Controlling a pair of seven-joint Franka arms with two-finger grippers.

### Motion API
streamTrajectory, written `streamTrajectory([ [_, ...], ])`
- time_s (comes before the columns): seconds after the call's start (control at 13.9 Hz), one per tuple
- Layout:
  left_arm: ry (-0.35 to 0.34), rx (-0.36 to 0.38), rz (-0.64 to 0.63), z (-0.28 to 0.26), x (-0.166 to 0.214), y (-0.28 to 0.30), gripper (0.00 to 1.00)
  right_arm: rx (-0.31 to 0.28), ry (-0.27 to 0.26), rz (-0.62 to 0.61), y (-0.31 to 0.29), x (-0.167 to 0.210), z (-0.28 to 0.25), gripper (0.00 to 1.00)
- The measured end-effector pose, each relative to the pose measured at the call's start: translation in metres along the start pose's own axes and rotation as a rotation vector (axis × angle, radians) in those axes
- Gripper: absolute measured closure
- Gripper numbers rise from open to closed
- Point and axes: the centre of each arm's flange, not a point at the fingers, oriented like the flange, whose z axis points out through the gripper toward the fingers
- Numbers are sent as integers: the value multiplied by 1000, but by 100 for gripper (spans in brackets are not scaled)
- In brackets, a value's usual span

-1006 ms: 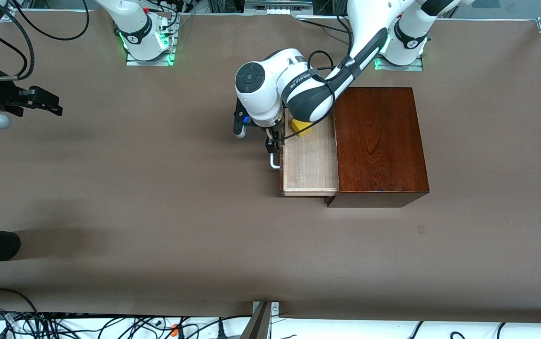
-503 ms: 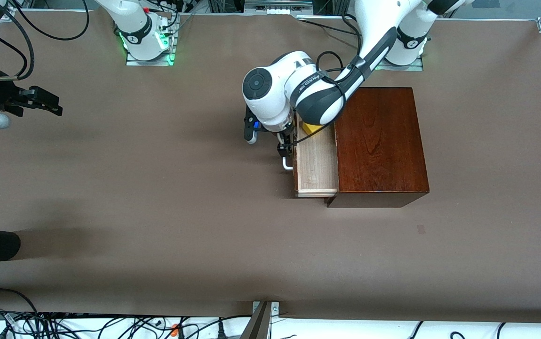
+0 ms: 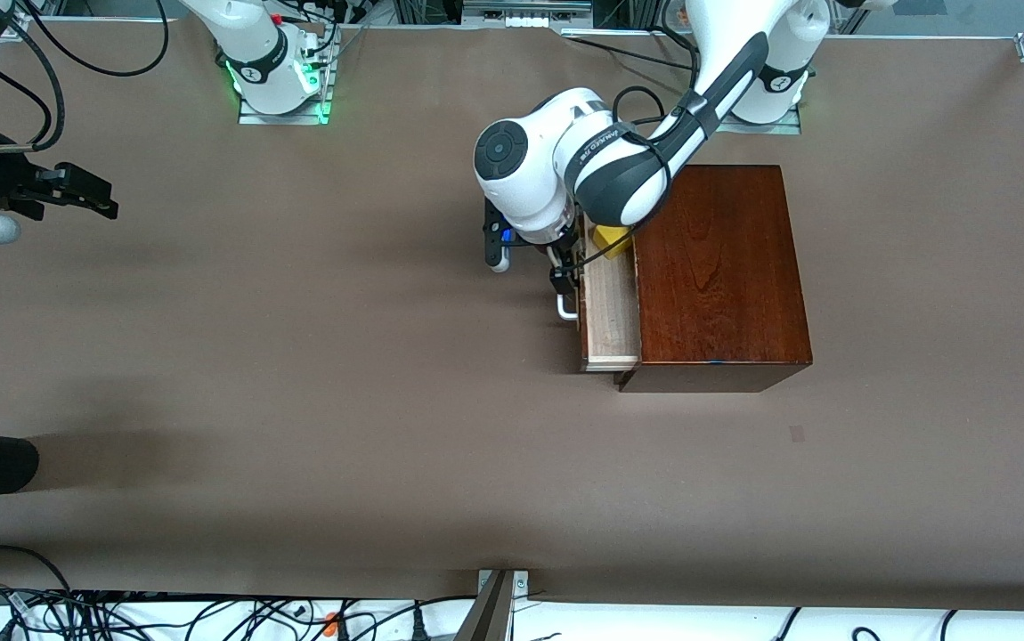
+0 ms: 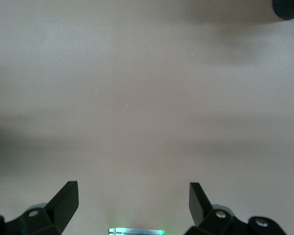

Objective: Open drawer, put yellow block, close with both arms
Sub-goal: 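Push the drawer front into the box with the left gripper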

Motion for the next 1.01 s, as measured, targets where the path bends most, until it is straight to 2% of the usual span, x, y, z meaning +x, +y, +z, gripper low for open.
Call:
streamTrajectory([
  [0.29, -39, 24, -11, 7, -7, 3, 0, 0, 0, 0, 0, 0, 0, 0],
  [1.01, -96, -19, -44, 25, -40, -11, 0, 0, -5, 0, 0, -1, 0, 0],
])
